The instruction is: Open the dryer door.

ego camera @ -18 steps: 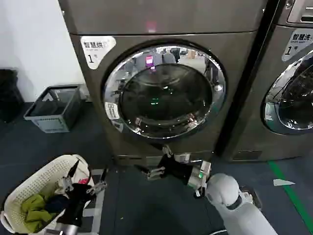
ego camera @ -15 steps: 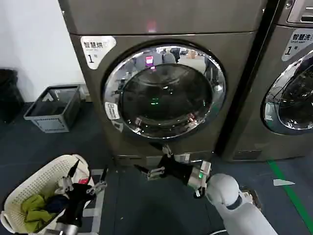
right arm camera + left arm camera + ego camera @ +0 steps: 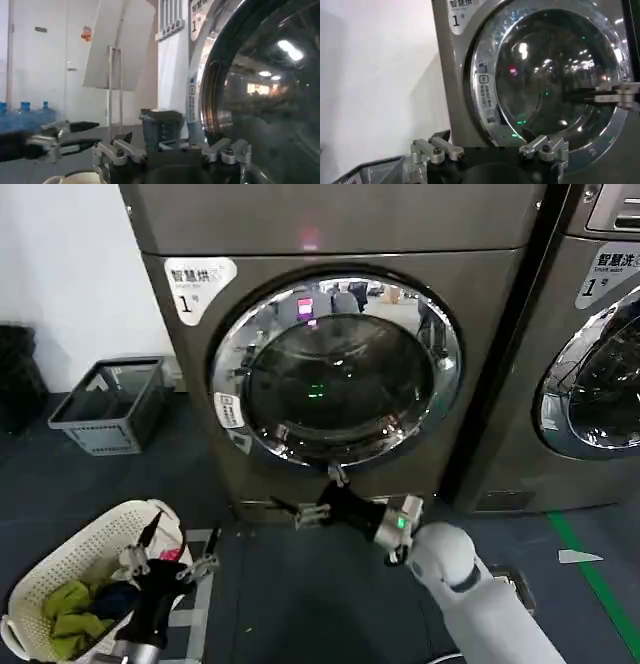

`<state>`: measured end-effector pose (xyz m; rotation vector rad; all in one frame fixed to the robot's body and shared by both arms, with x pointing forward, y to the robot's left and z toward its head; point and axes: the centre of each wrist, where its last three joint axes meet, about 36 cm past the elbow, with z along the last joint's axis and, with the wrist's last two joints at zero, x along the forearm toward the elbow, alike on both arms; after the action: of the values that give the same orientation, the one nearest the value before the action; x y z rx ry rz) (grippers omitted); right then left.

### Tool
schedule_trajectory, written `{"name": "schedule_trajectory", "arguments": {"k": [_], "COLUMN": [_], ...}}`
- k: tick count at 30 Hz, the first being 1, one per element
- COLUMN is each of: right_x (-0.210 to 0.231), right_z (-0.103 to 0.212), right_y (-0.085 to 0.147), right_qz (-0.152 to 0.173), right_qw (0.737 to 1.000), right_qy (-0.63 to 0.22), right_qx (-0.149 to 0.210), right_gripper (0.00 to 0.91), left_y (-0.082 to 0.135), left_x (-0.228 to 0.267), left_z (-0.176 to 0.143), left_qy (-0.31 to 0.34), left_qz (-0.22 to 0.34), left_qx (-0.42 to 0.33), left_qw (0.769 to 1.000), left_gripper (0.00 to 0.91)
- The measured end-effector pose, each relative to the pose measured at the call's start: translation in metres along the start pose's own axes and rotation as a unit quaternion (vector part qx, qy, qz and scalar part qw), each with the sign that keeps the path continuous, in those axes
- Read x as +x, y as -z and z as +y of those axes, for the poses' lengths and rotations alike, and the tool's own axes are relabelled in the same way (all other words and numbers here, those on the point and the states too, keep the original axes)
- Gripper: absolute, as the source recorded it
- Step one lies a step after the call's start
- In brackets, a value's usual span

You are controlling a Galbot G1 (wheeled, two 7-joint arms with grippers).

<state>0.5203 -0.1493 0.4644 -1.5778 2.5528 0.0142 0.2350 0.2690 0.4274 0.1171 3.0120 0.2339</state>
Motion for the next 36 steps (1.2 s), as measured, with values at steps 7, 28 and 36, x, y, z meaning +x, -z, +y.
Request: {"name": "schedule_trajectory", "arguments": {"k": [7, 28, 36], "right_x": [-0.033, -0.094, -0.111], "right_z": [-0.016, -0.044, -0.045], "right_y": [0.008, 0.002, -0.004], "right_qz": [-0.005, 0.021, 0.030], "right_qw": [1.000, 0.999, 0.999], "right_qy": [0.009, 0.030, 0.038], "right_qx": [0.006, -0.004, -0.011], "right_gripper": [0.907, 0.907, 0.907], "left_y": [0.000, 0.004, 0.007], "left_x": [-0.001, -0.001, -0.002], "left_z": [0.000, 0.000, 0.000], "left_qy": [0.000, 0.000, 0.000], "left_qz": [-0.001, -0.006, -0.011], "left_qx": [0.000, 0.001, 0.000], "left_qw": [1.000, 1.000, 1.000], "left_gripper": [0.907, 0.907, 0.907]}}
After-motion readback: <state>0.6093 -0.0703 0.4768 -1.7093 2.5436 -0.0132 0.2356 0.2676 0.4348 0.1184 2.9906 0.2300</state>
